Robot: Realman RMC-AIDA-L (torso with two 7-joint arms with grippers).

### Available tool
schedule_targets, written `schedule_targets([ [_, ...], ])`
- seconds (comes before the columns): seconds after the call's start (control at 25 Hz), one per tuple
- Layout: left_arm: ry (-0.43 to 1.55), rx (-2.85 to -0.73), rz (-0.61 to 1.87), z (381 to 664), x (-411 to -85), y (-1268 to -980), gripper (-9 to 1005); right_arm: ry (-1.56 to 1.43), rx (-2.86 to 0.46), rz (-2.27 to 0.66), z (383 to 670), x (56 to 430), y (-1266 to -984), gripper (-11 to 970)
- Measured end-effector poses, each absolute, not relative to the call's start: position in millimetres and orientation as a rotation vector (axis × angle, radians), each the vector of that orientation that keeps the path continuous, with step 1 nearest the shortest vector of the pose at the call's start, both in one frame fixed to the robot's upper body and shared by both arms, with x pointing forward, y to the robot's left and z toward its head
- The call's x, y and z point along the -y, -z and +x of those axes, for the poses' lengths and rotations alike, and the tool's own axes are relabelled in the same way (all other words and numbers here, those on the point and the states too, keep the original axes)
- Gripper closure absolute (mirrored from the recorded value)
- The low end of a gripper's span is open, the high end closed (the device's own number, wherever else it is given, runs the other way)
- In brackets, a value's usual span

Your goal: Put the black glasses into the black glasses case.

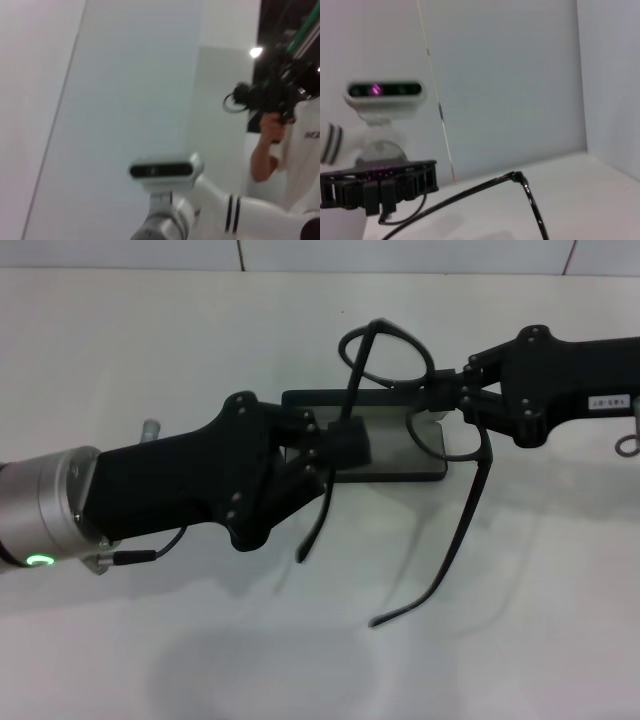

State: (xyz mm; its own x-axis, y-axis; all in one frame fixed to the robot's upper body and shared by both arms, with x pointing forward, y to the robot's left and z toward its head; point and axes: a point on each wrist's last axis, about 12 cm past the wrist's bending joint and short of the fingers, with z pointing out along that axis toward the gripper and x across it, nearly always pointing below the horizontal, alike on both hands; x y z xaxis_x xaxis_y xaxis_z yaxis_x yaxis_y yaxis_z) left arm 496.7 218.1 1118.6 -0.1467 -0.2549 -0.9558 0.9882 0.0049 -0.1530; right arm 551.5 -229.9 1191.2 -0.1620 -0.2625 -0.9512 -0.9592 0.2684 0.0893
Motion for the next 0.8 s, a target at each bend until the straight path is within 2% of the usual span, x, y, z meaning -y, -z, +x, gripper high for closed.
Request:
schedule_targets([
  [0.32,1.457,-1.049,0.949,503,-208,-1130,961,-1.034,-1.569,-1.066,549,242,-1172,897],
  [0.8,1.484,-1.019,0.982,504,-198,-1130,962,-1.138,-1.457,-1.045,543,242,-1169,897],
])
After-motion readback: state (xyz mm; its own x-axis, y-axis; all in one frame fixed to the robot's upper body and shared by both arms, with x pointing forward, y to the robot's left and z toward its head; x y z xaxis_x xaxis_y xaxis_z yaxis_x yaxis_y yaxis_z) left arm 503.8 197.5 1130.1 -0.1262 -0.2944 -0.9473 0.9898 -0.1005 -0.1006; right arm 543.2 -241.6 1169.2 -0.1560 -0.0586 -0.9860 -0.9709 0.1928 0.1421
